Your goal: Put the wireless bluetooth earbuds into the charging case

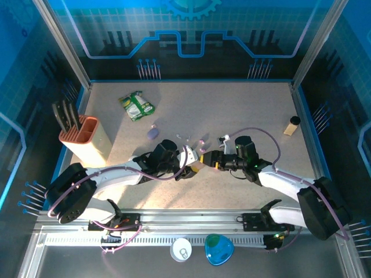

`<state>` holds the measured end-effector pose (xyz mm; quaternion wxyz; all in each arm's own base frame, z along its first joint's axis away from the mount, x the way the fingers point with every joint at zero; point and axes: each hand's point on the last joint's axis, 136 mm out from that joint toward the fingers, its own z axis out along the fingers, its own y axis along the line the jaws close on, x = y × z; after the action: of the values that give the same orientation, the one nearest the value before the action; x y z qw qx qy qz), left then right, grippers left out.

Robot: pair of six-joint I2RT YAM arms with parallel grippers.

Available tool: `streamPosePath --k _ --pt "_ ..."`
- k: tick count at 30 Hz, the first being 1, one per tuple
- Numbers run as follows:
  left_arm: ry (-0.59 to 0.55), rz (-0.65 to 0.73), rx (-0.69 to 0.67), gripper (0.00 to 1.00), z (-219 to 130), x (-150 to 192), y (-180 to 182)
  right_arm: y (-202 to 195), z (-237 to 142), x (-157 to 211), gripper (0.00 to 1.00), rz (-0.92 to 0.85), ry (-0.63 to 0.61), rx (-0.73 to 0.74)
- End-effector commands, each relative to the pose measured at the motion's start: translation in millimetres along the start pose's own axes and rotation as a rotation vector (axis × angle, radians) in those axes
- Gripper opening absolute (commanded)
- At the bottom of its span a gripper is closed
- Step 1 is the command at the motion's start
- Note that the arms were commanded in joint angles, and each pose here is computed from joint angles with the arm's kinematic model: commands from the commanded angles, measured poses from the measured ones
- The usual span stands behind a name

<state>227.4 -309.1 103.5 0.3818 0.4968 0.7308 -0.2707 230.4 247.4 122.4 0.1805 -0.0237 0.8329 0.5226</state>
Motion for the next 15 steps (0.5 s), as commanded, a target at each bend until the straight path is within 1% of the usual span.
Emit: streamPosePath --k 1,6,10,13,15 --pt "-0.046 0.039 0.033 0.38 2 -15 -4 9 4 0 0.60 -0.019 0.020 -0.034" --pt "-0.039 0.035 0.021 0.38 4 -17 -1 10 5 2 0.51 0.001 0.034 -0.048" --pt "-0.052 0.033 0.003 0.41 3 -19 2 13 4 0 0.33 0.005 0.026 -0.055" --pt "-0.071 0.032 -0.017 0.44 2 -24 5 22 0 -8 0.25 0.021 0.003 -0.081" --pt "-0.096 0.032 -0.019 0.45 0 -31 5 32 -2 -15 0.23 0.013 -0.012 -0.110"
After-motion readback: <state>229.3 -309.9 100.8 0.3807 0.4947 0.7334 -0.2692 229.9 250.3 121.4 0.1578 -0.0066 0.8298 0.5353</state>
